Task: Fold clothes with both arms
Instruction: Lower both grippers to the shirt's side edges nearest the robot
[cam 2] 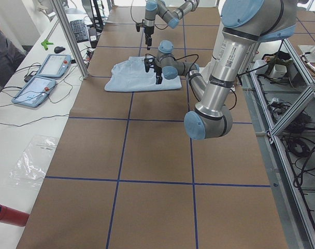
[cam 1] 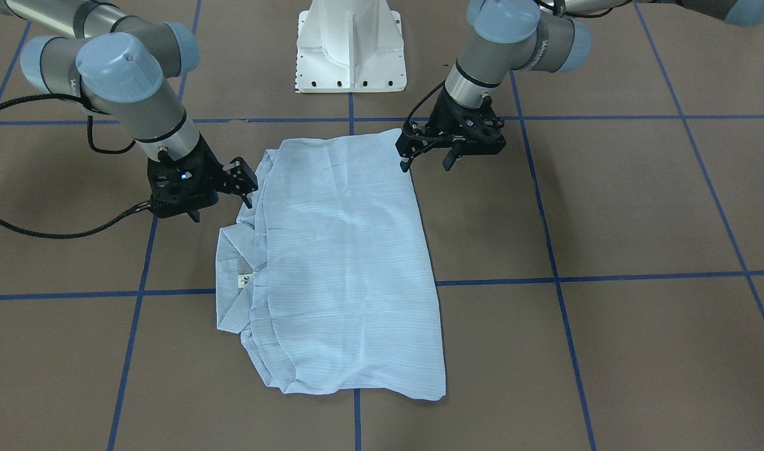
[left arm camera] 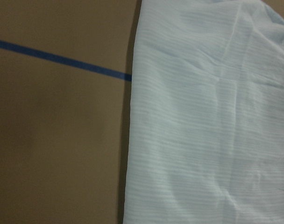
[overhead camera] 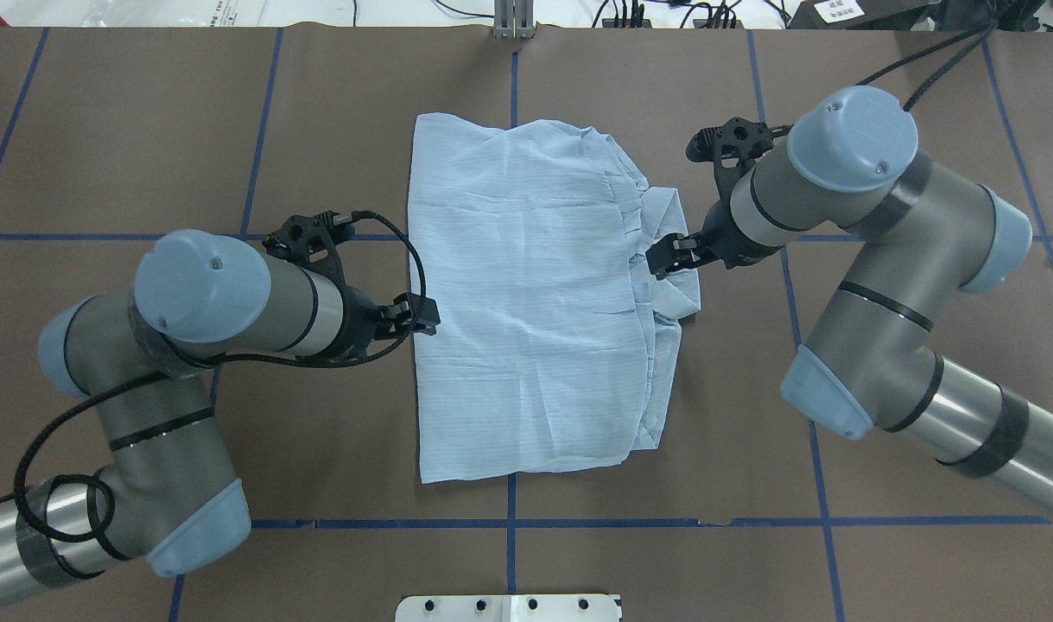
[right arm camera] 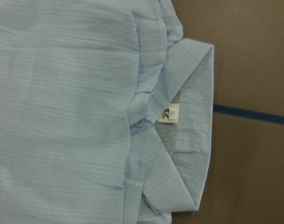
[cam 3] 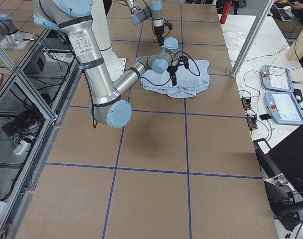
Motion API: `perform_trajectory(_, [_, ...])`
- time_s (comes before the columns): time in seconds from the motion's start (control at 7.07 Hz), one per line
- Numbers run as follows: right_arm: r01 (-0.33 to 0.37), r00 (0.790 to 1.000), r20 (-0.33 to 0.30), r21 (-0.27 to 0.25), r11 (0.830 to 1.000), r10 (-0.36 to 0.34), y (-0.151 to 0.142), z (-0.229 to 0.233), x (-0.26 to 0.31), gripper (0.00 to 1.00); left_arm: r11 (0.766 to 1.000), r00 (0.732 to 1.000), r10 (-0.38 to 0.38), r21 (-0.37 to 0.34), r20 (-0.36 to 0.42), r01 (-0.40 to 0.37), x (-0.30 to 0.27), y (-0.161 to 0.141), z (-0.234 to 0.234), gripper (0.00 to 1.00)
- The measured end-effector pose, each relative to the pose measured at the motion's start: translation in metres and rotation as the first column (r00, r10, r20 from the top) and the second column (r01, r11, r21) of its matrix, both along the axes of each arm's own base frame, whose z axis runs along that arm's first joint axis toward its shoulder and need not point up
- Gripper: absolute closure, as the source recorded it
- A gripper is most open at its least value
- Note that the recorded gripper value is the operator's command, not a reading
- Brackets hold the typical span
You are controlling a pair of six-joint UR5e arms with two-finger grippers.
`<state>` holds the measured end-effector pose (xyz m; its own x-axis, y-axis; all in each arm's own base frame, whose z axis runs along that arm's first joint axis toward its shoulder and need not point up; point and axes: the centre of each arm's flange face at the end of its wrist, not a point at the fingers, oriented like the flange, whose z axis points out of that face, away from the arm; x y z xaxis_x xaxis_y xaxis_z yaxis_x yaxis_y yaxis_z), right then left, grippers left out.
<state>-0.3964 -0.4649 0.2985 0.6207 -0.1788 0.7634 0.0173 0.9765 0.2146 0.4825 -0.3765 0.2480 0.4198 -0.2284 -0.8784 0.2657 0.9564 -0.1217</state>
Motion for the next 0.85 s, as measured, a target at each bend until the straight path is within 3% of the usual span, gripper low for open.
perform_trajectory(0.42, [-0.049,0.999,0.016,-0.115,0.992,0.051,0.050,0.007,0.000,0.00,0.994,1.000,0.000,-0.105,0.004,0.001,0.045,0.055,0.010,0.03])
perform_trajectory(0.85, [-0.065,0.998,0.012,-0.142,0.988,0.067,0.072,0.009,-0.007,0.00,0.989,0.999,0.037,-0.146,0.010,-0.035,0.072,0.097,0.014,0.14])
